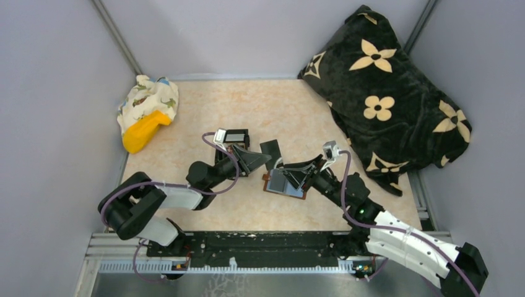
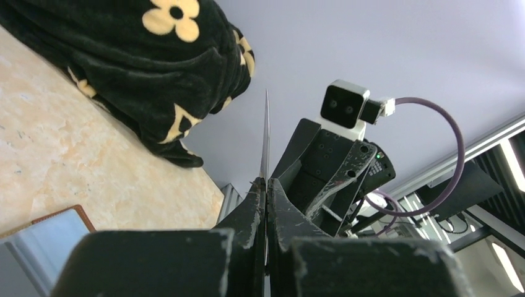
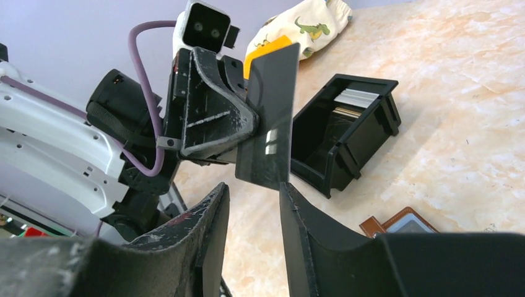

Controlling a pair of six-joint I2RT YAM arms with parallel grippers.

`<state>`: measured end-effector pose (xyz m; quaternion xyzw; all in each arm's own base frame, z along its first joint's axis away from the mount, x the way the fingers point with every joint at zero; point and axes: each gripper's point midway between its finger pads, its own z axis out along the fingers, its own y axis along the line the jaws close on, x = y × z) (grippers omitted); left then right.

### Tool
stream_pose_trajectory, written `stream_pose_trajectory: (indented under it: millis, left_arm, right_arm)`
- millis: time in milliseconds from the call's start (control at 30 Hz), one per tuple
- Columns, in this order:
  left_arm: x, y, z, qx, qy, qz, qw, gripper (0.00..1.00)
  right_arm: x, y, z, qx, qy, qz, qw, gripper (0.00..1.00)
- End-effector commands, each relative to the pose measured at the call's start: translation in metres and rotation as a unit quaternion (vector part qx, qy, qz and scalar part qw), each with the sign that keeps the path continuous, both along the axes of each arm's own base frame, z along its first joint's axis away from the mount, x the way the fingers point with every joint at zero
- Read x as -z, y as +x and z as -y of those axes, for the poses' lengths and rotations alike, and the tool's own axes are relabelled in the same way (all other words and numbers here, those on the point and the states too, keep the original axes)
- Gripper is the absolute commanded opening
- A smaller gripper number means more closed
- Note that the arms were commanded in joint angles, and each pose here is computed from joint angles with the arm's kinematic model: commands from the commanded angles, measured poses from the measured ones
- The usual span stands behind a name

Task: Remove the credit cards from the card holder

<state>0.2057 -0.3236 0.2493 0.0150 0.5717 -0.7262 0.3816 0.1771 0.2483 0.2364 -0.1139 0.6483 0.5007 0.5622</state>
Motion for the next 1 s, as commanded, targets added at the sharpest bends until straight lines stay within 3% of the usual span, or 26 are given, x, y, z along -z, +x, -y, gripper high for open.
stream_pose_trajectory:
  millis: [0,400,967]
  left_arm:
    - [-0.077,-0.028,-0.023,0.005,-0.118,0.118,0.986,0.0]
    - [-0.07,-0.028,-0.02,0.013,-0.112,0.109,0.988,0.0]
    - [-0.062,-0.025,-0.016,0.012,-0.104,0.099,0.99,0.0]
  right_arm:
    - [-0.02,0.001,-0.003,0.0,0.019,0.018,1.0,0.35]
    - [-0.024,0.0,-0.007,-0.01,0.032,0.021,0.999,0.27]
    - [-0.028,-0.003,0.001,-0.002,0.042,0.023,0.999,0.27]
